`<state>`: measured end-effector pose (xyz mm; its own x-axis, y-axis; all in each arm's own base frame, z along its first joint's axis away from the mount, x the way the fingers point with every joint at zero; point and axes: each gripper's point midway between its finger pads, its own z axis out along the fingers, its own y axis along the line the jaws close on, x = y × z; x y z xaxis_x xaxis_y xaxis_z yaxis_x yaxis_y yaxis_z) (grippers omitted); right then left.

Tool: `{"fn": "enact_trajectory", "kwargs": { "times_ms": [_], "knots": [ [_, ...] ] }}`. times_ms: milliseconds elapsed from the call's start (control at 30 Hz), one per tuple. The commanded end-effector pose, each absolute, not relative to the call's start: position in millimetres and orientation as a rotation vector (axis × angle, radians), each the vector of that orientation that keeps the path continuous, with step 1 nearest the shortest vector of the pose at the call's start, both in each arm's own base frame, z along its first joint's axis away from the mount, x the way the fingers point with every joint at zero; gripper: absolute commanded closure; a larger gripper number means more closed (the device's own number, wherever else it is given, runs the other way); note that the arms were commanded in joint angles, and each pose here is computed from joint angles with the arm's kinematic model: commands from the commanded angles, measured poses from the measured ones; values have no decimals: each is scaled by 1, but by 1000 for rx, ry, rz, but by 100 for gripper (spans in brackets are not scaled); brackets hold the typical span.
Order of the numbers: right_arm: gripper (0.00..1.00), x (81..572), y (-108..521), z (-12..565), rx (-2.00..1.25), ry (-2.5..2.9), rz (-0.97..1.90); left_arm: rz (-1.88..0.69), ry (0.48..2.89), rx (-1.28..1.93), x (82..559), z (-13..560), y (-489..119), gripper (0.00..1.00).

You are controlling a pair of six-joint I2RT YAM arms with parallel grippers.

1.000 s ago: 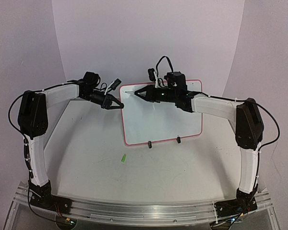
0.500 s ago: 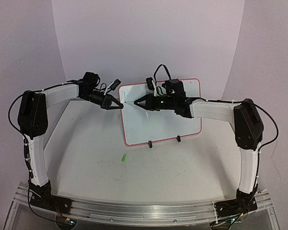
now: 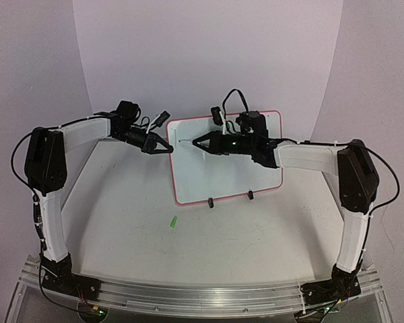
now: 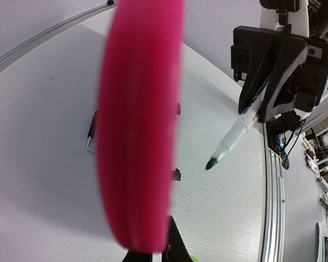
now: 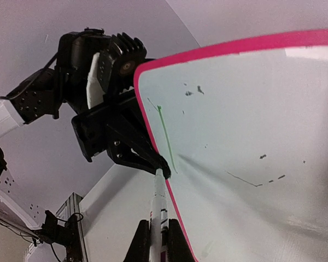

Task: Write a sentence on the whiteboard
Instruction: Write a sentence at the corner of the board.

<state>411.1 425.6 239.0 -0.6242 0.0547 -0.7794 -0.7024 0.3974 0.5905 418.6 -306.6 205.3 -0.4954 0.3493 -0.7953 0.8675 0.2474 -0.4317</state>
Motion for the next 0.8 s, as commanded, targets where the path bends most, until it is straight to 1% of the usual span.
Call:
{"fn": "enact_trajectory", "kwargs": {
  "times_ms": [0, 767],
  "knots": [
    [100, 412, 418, 290, -535, 1757, 1283, -1138, 1921, 1136, 417, 222, -304, 100],
    [100, 440, 425, 268, -461, 1816, 1215, -1139, 1927, 1136, 417, 219, -305, 100]
  ]
}}
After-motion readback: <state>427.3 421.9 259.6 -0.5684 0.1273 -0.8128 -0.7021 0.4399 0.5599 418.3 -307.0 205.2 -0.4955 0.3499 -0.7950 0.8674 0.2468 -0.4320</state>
